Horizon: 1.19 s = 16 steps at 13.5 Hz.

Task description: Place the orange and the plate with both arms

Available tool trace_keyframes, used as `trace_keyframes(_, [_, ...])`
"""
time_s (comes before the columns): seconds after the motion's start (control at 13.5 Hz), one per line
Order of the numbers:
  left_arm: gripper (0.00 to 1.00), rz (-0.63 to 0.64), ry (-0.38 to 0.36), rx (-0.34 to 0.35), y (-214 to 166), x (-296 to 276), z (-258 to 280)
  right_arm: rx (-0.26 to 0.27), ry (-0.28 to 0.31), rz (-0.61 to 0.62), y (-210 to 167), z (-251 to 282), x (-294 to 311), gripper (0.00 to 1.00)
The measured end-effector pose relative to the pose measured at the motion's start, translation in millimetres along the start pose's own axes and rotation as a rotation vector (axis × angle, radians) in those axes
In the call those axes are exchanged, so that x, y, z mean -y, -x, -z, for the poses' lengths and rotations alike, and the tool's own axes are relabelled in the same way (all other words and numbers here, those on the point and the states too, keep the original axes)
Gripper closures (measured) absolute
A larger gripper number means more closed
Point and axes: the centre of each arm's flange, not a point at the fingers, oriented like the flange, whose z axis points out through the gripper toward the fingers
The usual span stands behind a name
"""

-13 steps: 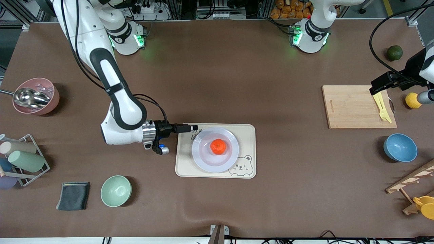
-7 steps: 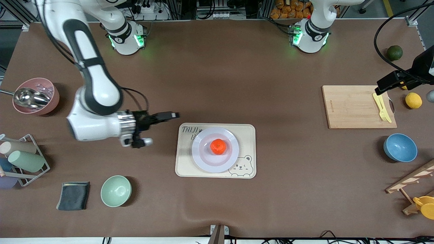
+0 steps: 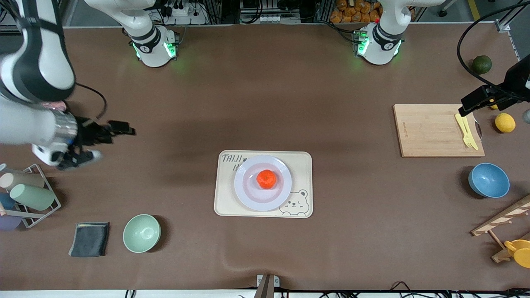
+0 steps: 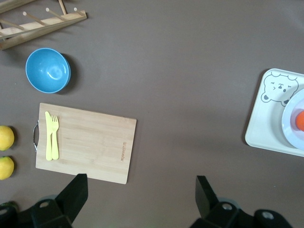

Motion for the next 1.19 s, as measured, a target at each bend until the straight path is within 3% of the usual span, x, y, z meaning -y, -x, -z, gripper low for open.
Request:
trace_keyframes(0.22, [0.0, 0.0, 0.013, -0.047, 4.8, 1.7, -2.0, -0.042, 0.162, -0.097, 40.9, 55.2, -5.9, 0.0])
trace_keyframes(0.52, [0.0, -0.001, 0.018, -0.059, 15.9, 4.4, -2.8, -0.111, 0.192, -0.321, 57.3, 102.6, 10.0, 0.0])
trace_keyframes(0.74, [0.0, -0.023, 0.03, -0.032, 16.0, -10.5, -17.0, -0.145, 0.195, -0.354, 59.6, 116.3, 10.0, 0.0])
trace_keyframes(0.89, [0.0, -0.059, 0.096, -0.016, 5.0, -56.7, -49.8, -0.161, 0.194, -0.367, 63.4, 126.7, 7.0, 0.0])
trace_keyframes(1.19, [0.0, -0.091, 0.17, -0.08, -13.3, -238.7, -166.0, -0.169, 0.193, -0.373, 70.7, 137.4, -2.0, 0.0])
